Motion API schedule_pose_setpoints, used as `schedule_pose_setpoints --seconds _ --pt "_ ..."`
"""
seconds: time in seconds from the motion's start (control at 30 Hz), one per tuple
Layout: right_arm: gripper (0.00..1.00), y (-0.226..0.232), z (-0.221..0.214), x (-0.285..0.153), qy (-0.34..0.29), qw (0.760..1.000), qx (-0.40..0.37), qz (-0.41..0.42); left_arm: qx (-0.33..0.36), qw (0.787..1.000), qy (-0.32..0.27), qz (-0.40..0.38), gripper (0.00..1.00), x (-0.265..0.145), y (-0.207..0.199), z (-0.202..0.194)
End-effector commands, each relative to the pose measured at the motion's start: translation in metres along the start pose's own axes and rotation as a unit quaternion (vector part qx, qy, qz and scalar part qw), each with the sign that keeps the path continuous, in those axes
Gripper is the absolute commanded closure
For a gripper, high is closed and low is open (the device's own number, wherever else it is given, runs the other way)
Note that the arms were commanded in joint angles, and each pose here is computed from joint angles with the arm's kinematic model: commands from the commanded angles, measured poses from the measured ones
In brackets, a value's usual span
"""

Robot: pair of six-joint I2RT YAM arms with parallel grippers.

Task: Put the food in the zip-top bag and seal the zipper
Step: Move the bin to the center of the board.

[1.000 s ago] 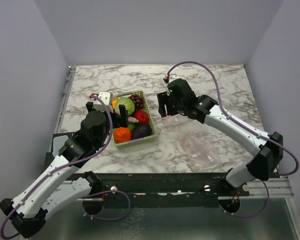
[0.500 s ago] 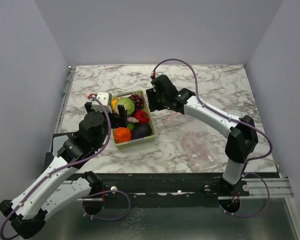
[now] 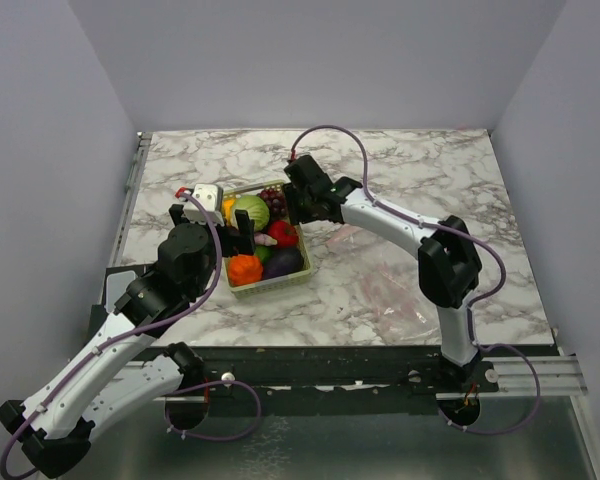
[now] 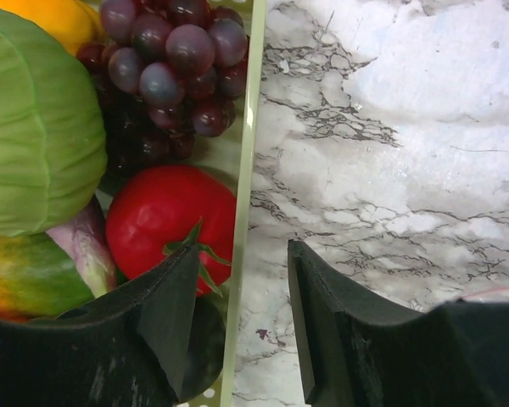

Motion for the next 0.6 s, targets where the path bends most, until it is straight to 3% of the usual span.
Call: schedule_pose_setpoints --seconds 0.0,0.57 --pt "0.49 0.002 0.000 0.017 -0.001 1.000 0.009 -0.011 0.002 1.000 0.002 0.009 0.01 0.000 0.004 -0.003" --pt "0.72 -0.007 -0.001 0.049 0.008 0.999 0.017 -0.029 0.005 1.000 0.007 0.007 0.01 0.002 0.002 -0.006"
Point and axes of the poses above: each gripper's point midway between its finger pads, its own x axis out along the fingers, its own y axis along the line the jaws close on, z = x × y, the point moved 2 cm from there along -x, back along the fingers, and after that the axes turned 2 degrees about x, right-handed, at the moved point
